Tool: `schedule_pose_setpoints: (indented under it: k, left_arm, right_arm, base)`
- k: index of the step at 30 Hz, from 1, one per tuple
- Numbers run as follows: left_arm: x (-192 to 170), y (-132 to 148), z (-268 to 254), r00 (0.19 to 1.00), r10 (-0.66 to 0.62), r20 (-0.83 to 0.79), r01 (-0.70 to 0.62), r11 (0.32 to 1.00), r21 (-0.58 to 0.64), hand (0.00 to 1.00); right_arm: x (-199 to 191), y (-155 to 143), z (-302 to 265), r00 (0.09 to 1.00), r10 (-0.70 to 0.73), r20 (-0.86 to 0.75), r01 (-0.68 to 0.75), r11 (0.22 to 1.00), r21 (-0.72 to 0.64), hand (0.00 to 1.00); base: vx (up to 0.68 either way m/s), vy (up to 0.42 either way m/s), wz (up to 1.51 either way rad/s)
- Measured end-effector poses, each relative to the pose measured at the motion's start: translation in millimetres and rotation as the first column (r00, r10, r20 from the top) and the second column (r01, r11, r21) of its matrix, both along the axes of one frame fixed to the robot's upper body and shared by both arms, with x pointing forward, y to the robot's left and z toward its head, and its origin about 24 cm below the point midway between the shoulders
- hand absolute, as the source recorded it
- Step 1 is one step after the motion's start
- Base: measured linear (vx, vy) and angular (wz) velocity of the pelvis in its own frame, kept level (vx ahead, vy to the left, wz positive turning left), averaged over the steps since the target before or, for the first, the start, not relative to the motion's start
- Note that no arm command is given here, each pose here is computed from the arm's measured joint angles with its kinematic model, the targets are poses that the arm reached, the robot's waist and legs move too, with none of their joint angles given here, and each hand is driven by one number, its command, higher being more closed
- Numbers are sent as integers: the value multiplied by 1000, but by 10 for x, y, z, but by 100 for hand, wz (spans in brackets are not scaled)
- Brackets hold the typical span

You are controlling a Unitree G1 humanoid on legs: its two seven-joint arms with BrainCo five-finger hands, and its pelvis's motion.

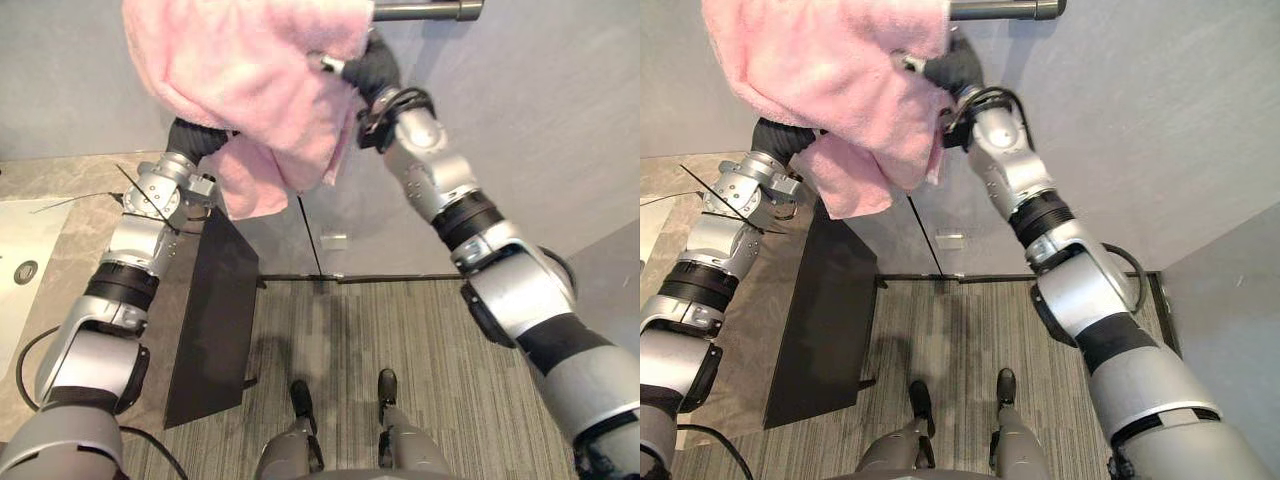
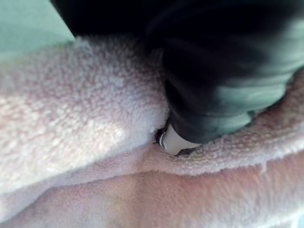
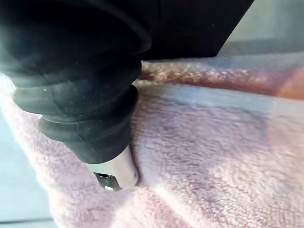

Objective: Organize washtable

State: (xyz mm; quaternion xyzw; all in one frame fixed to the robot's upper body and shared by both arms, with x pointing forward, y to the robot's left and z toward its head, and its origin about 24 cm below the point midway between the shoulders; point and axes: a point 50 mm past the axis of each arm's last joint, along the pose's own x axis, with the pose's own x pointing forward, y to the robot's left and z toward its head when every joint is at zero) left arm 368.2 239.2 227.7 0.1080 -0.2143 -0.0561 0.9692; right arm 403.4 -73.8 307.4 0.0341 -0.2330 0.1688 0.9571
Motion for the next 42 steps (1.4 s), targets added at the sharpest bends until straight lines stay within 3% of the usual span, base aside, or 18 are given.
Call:
schedule_pose_setpoints:
  k: [6,24,25,26,32,35,40,42]
  left_arm:
    - [-14,16,-36,1000,-1,-6,1,1000,-1,100]
    - [-33,46,-140,999,7,-31,-7,1000,-1,100]
    - [-32,56,-156,999,11,-37,-11,1000,-2,0]
    - [-32,64,-170,999,14,-42,-15,1000,-2,0]
    - [-13,173,-349,991,55,-125,-56,998,-4,0]
    - [-50,223,-497,979,33,-199,-23,998,52,0]
    - [-166,337,-660,922,5,-388,121,947,298,0]
    - [-309,460,-710,868,15,-497,224,881,418,0]
  right_arm:
    - [27,-241,55,998,-61,10,61,998,-9,100]
    - [-25,-156,69,998,-21,60,25,997,-67,100]
    - [-31,-147,58,998,-17,64,22,997,-74,100]
    - [-38,-142,51,998,-13,67,18,997,-77,0]
    - [-36,-242,-26,997,-29,70,37,993,-113,0]
    - [-27,-296,-63,998,-25,57,33,986,-161,0]
    - [1,-355,-135,1000,-28,14,30,981,-189,0]
    - [39,-359,-263,998,-38,-41,27,972,-235,0]
  base:
    - [-5,0,-2]
    - [-4,5,-2]
    - [0,0,0]
    - [0,0,0]
    - [-5,8,3]
    - [0,0,1]
    - [0,0,-2]
    - [-6,5,-10]
